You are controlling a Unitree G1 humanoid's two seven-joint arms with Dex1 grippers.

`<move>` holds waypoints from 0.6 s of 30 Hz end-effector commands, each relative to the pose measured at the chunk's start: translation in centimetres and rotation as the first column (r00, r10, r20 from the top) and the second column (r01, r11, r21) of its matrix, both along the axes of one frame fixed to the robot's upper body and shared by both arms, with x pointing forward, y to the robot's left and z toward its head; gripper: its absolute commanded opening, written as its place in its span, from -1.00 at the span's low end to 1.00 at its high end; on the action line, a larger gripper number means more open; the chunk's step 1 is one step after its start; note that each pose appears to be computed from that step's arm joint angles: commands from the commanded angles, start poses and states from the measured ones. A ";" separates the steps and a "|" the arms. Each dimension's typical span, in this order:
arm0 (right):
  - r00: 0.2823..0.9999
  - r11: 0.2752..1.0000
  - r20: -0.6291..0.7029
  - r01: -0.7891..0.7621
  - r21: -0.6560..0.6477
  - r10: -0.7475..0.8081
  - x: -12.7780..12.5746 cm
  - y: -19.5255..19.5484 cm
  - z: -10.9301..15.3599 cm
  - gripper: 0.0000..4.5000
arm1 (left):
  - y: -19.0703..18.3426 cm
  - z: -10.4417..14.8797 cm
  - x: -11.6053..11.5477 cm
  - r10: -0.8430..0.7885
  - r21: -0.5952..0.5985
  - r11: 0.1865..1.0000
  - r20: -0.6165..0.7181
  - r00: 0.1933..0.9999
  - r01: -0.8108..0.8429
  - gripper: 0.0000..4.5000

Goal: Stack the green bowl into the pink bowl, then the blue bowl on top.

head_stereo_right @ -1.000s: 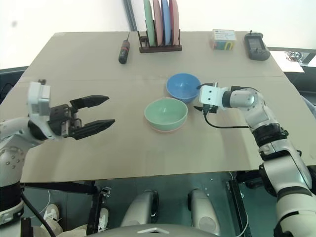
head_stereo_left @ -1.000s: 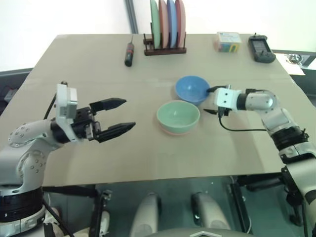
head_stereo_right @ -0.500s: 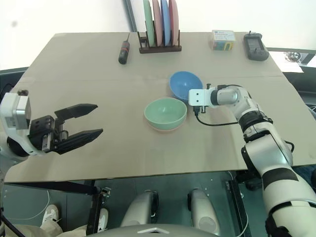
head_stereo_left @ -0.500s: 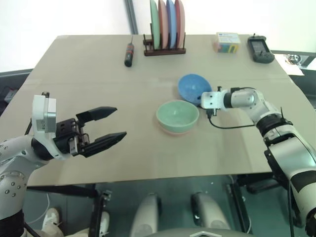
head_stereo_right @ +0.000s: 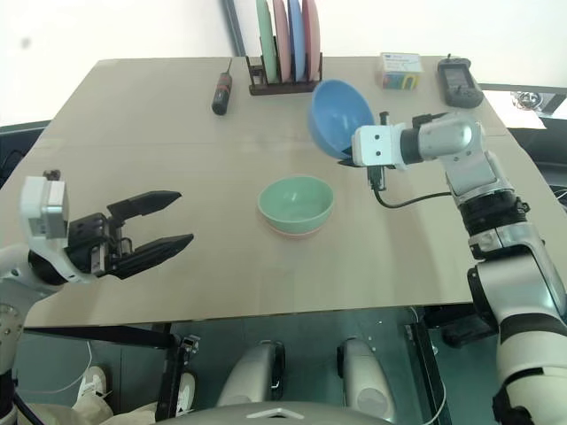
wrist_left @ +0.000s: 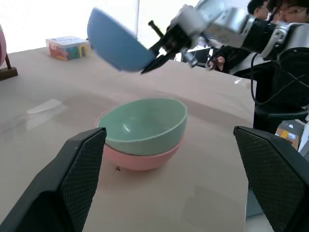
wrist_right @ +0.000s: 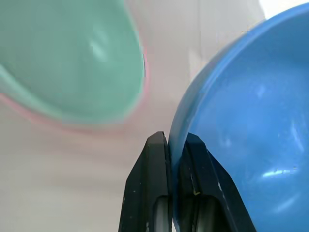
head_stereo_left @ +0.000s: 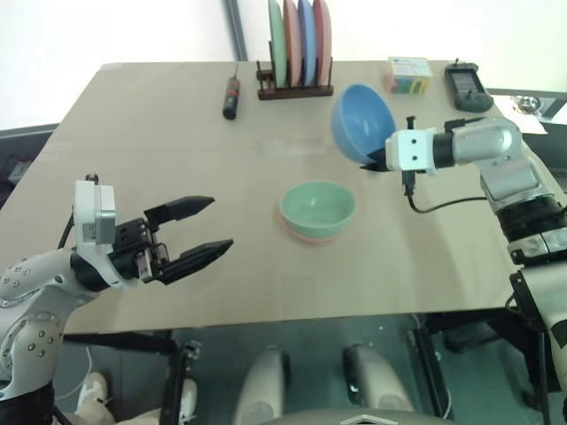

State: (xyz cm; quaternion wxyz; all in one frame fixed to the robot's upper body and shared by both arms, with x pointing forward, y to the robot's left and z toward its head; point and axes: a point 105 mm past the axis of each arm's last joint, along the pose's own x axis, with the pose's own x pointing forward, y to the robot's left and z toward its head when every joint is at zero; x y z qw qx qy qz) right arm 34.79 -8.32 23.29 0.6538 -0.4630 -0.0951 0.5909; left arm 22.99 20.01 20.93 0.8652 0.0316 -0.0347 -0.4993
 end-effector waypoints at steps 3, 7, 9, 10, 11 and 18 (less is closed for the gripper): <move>0.989 0.994 -0.121 -0.076 0.076 0.085 -4.0 2.4 0.4 -1.00 | -0.2 0.3 0.3 0.010 0.004 1.000 0.036 0.999 -0.010 1.00; 0.982 0.997 -0.182 -0.046 0.055 0.056 -4.2 3.4 -2.1 -0.68 | -0.2 0.0 0.9 0.040 0.021 0.999 0.023 0.999 -0.040 1.00; 0.974 0.998 -0.225 -0.023 0.064 0.037 -4.3 3.4 -3.0 -0.40 | -0.7 0.0 1.1 0.041 0.046 0.998 0.037 0.998 -0.042 1.00; 0.972 0.997 -0.234 -0.019 0.073 0.036 -4.4 3.4 -3.0 -0.17 | -0.8 -0.1 1.2 0.051 0.070 0.996 0.041 0.998 -0.054 1.00; 0.972 0.997 -0.232 -0.016 0.079 0.034 -4.5 3.4 -2.8 0.03 | -0.8 -0.4 1.4 0.067 0.098 0.993 0.039 0.997 -0.071 1.00; 0.954 0.966 -0.294 0.126 0.226 -0.056 -5.5 0.5 -0.2 1.00 | -1.0 -0.3 1.9 0.084 0.007 0.996 0.100 0.991 -0.085 1.00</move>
